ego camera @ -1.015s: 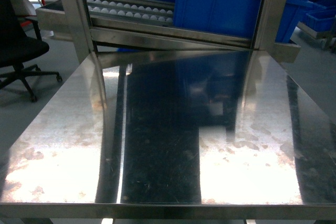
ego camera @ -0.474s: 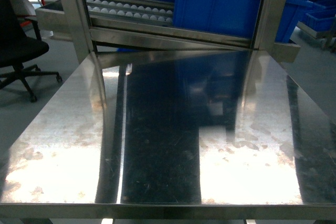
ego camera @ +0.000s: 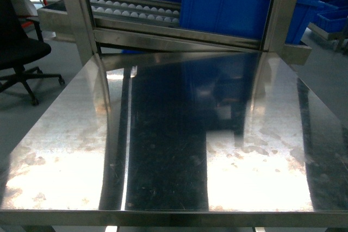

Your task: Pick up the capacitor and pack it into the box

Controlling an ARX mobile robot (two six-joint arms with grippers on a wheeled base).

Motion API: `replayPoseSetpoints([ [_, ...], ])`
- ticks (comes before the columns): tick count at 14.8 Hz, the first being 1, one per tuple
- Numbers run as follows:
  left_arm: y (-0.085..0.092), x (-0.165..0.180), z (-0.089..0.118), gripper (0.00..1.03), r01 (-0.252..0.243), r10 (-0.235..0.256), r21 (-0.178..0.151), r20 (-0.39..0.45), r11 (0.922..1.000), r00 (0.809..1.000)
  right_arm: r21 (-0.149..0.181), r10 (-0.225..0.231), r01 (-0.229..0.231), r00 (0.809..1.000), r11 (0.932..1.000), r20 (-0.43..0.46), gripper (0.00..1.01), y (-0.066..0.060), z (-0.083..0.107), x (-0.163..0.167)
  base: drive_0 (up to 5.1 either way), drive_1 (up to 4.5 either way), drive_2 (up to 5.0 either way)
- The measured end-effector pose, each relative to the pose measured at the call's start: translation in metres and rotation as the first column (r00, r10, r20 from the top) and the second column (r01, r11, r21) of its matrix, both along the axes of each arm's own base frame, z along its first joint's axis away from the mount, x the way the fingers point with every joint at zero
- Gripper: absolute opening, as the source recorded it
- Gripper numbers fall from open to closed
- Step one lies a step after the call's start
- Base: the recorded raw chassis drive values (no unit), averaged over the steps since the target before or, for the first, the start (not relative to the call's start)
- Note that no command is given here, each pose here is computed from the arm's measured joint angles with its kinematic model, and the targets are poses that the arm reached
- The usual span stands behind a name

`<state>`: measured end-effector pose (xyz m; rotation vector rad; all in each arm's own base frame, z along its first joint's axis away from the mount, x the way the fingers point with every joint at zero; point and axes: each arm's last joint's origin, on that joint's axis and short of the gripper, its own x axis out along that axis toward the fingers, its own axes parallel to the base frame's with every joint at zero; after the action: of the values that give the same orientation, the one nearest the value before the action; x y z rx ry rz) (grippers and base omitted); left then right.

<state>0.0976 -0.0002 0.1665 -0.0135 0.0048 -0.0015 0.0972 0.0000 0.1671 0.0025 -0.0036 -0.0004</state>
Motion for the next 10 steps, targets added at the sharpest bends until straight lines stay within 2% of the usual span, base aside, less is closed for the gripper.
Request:
replayPoseSetpoints([
  [10, 0.0, 0.0, 0.0, 0.44, 0.0, 0.0, 0.0, 0.0, 1.0, 1.0, 0.0, 0.0, 0.0, 1.0, 1.0, 0.0, 0.98, 0.0, 0.0, 0.0, 0.0, 0.0, 0.0],
])
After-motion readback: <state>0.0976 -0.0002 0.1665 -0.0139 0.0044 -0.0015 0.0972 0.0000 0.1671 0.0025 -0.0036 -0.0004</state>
